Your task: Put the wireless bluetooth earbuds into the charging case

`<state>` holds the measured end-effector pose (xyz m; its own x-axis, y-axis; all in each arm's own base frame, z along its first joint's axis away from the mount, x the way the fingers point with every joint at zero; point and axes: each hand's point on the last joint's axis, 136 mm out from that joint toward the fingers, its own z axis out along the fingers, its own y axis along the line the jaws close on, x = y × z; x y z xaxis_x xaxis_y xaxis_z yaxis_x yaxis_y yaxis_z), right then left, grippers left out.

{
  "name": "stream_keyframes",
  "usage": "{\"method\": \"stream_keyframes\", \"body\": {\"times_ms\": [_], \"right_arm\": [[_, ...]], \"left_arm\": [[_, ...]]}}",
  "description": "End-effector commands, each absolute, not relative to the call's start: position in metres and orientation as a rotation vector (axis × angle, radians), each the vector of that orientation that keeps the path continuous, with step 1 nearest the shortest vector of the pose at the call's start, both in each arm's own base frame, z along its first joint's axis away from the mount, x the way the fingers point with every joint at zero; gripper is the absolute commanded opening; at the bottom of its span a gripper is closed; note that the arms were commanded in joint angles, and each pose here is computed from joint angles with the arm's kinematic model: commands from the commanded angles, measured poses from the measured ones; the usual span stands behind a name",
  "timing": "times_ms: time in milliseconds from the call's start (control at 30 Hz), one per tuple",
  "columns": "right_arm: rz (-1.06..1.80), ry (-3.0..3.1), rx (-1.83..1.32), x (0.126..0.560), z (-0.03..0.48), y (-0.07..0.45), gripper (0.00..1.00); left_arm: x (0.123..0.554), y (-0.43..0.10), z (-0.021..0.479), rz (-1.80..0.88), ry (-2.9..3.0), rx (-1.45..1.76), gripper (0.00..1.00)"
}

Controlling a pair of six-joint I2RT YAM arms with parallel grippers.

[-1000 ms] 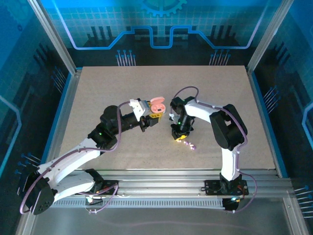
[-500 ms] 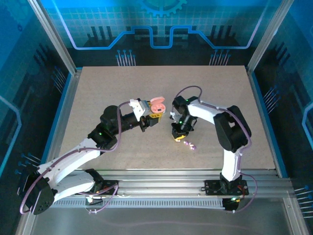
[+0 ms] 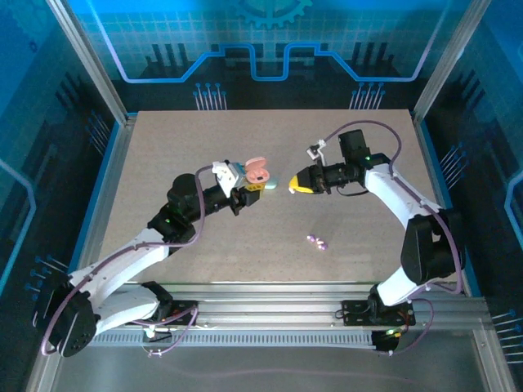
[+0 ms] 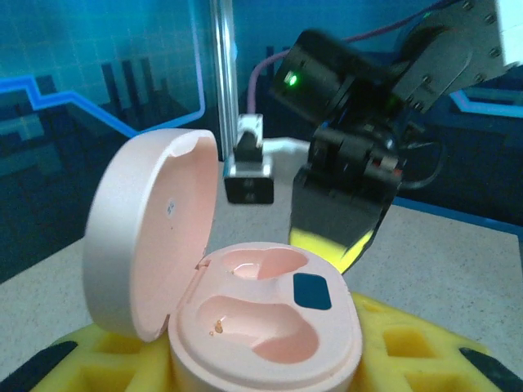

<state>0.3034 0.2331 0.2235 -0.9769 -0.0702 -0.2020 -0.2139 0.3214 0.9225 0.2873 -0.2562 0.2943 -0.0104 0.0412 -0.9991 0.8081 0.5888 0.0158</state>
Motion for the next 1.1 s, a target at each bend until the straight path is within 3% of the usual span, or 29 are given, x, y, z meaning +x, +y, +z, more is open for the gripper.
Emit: {"method": "stream_keyframes", "body": {"times_ms": [0, 367, 1067], "right_arm": [[1.937, 2.300, -0.363, 0.289, 0.268, 0.235, 0.16], [1.946, 2.225, -0.434, 0.277, 0.310, 0.239, 0.16], [1.770, 2.256, -0.489, 0.277, 0.318, 0.270, 0.16]], "left_arm": [[0.291, -0.258, 0.290, -0.734, 1.470, 0.747, 0.37], [0.290, -0.274, 0.272, -0.705, 1.432, 0.825, 0.37], [0.280, -0.292, 0.282, -0.756, 1.344, 0.862, 0.37]]}}
